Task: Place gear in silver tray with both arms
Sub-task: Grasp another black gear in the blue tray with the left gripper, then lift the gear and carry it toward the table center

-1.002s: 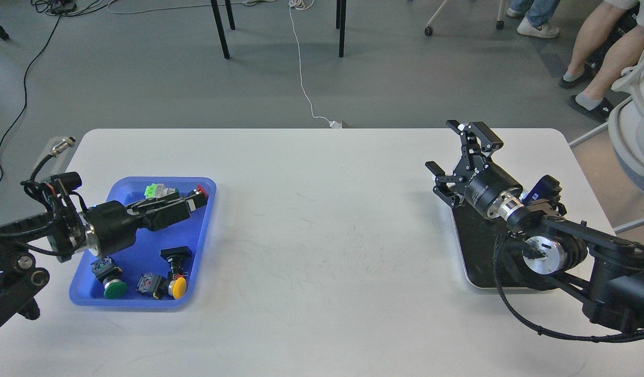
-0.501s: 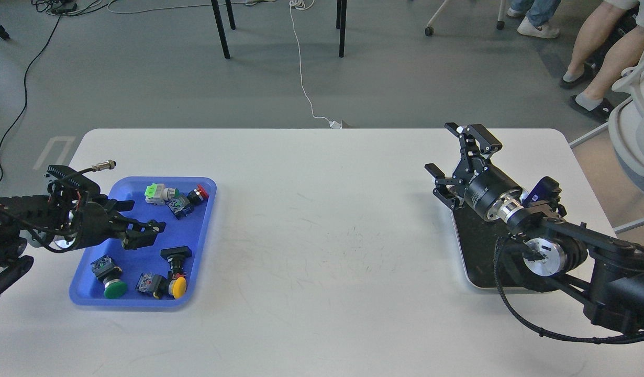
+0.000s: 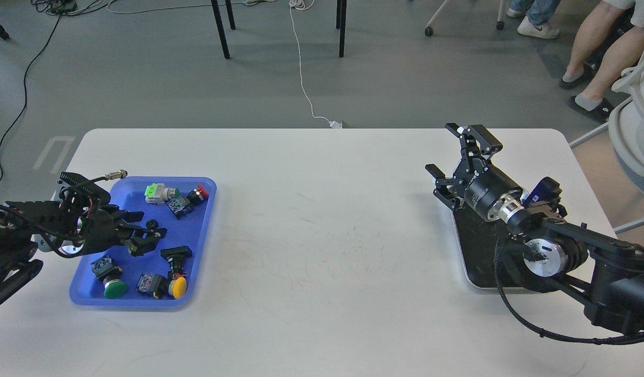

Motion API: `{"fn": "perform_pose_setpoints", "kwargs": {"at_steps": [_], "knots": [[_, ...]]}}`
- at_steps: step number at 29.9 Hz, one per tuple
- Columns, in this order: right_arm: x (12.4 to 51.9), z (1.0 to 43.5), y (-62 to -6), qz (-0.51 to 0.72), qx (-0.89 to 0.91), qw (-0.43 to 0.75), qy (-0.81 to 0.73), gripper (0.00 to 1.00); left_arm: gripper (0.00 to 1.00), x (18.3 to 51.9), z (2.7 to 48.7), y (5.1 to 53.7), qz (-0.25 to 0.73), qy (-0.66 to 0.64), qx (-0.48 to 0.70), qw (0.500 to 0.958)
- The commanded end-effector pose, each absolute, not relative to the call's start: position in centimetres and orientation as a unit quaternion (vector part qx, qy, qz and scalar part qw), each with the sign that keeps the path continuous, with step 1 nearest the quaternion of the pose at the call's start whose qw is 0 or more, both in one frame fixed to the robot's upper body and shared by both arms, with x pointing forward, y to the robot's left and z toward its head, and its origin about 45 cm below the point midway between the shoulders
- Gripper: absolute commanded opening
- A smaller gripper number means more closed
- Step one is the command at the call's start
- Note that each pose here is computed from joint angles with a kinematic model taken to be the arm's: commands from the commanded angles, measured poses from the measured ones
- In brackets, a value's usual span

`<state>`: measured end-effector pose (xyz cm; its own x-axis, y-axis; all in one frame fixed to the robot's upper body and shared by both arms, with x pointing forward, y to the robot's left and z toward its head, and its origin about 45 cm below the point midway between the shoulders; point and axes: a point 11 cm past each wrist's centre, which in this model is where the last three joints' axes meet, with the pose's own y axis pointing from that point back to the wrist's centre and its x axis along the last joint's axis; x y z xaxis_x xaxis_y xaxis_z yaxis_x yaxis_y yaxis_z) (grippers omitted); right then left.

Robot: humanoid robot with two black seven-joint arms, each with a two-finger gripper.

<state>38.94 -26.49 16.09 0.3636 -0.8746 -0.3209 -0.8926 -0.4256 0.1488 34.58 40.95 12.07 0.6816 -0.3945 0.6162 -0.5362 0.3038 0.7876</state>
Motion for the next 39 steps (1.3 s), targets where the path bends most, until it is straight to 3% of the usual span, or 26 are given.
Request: {"fn": "perform_pose_setpoints", "kwargs": {"at_steps": [1, 3, 8, 16, 21, 29, 39], "knots": [[39.0, 16.1, -26.5, 0.178, -0.825, 0.026, 0.535, 0.97, 0.32, 34.4, 11.8, 41.0, 0.042, -0.394, 0.591, 0.703], [39.0, 16.1, -26.5, 0.178, -0.825, 0.026, 0.536, 0.97, 0.23, 34.4, 11.8, 41.0, 0.041, -0.395, 0.592, 0.702], [38.9, 16.1, -26.5, 0.178, -0.824, 0.025, 0.537, 0.97, 0.17, 34.6, 12.0, 41.0, 0.043, -0.397, 0.591, 0.701], [39.0, 16.2, -26.7, 0.177, -0.824, 0.027, 0.538, 0.97, 0.17, 37.1, 15.3, 40.5, 0.059, -0.435, 0.582, 0.684], [39.1, 16.3, -26.7, 0.176, -0.823, 0.027, 0.539, 0.97, 0.17, 38.6, 21.0, 40.9, 0.072, -0.482, 0.574, 0.658], [39.8, 17.8, -26.7, 0.163, -0.829, 0.036, 0.534, 0.97, 0.18, 38.8, 28.3, 32.6, 0.035, -0.591, 0.48, 0.647], [44.2, 27.1, -24.5, 0.073, -0.861, 0.07, 0.498, 0.97, 0.19, 37.7, 25.7, 21.6, -0.039, -0.619, 0.391, 0.681]]}}
